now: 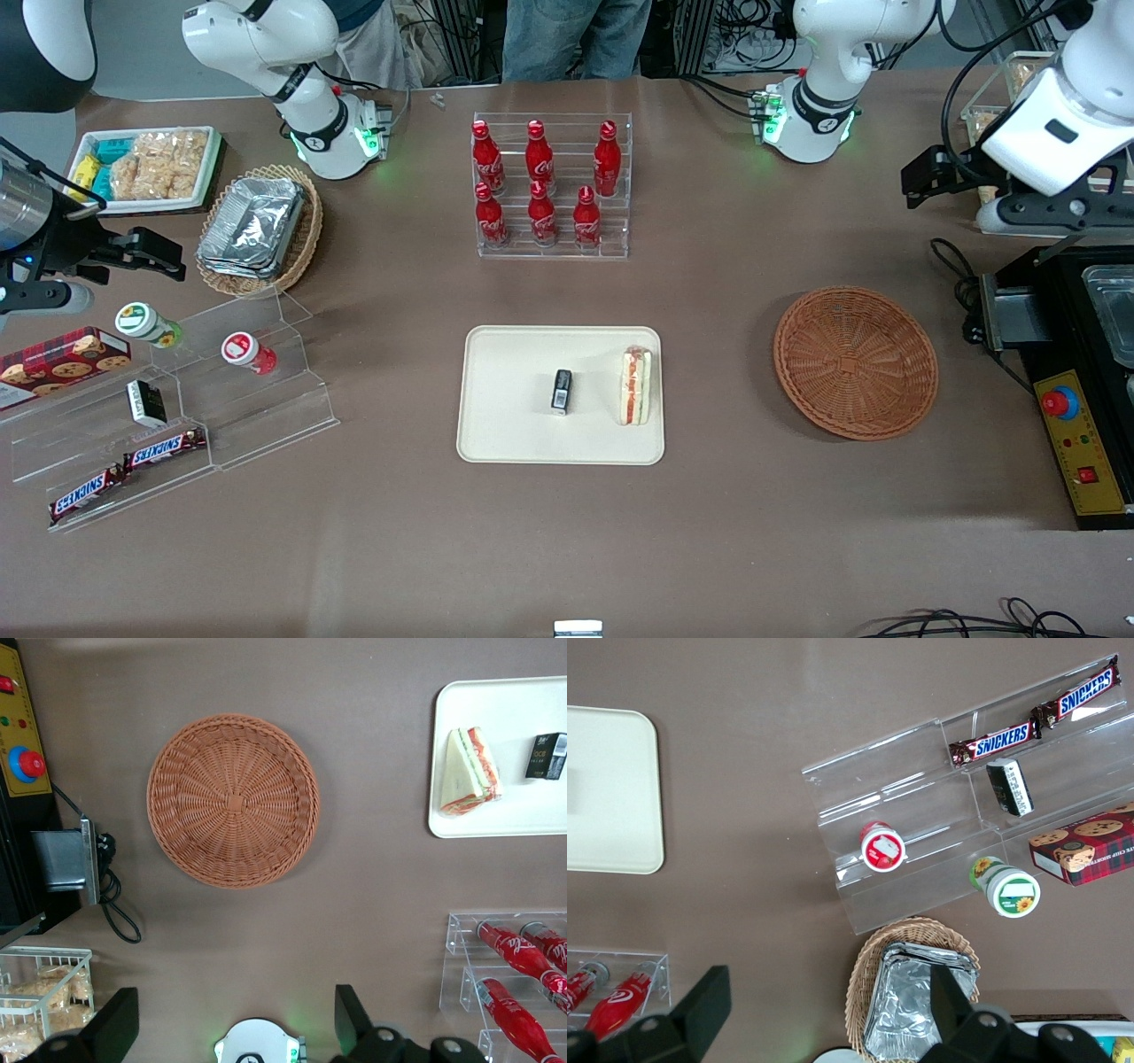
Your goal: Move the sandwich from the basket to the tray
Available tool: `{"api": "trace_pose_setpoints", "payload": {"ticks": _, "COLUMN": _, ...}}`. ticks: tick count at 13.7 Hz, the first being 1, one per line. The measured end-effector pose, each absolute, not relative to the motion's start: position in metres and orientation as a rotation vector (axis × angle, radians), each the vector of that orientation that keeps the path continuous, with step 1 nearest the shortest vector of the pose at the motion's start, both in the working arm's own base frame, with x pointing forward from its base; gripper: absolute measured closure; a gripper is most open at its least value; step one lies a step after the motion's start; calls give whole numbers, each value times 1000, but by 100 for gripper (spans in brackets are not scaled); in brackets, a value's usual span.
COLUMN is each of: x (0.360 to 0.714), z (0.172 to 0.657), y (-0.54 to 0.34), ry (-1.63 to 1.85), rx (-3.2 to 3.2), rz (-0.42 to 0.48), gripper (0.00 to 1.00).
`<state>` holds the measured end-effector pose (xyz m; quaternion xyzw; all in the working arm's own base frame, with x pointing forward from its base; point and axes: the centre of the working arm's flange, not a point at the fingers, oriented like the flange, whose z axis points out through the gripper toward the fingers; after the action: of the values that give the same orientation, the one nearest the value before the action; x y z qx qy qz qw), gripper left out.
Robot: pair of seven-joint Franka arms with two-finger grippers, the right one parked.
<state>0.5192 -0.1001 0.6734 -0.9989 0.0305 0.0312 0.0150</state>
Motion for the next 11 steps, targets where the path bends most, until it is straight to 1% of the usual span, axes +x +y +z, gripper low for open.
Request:
{"api": "trace_pose_setpoints", "payload": {"ticks": 3, "x": 503, "z": 674, "y": -101, "ry": 97, "rx": -3108, "rz": 0, "gripper": 0}}
{"api": "trace_pose_setpoints", "payload": {"ticks": 5, "x": 498, "z": 674, "y": -102, "ry": 97, "rx": -3107, "rz": -24, "gripper": 0}}
{"api": "trace_pose_setpoints", "payload": {"ticks": 11, "x": 503, "z": 676, "y": -102, "ry": 96, "rx": -3112, "rz": -67, "gripper": 0}}
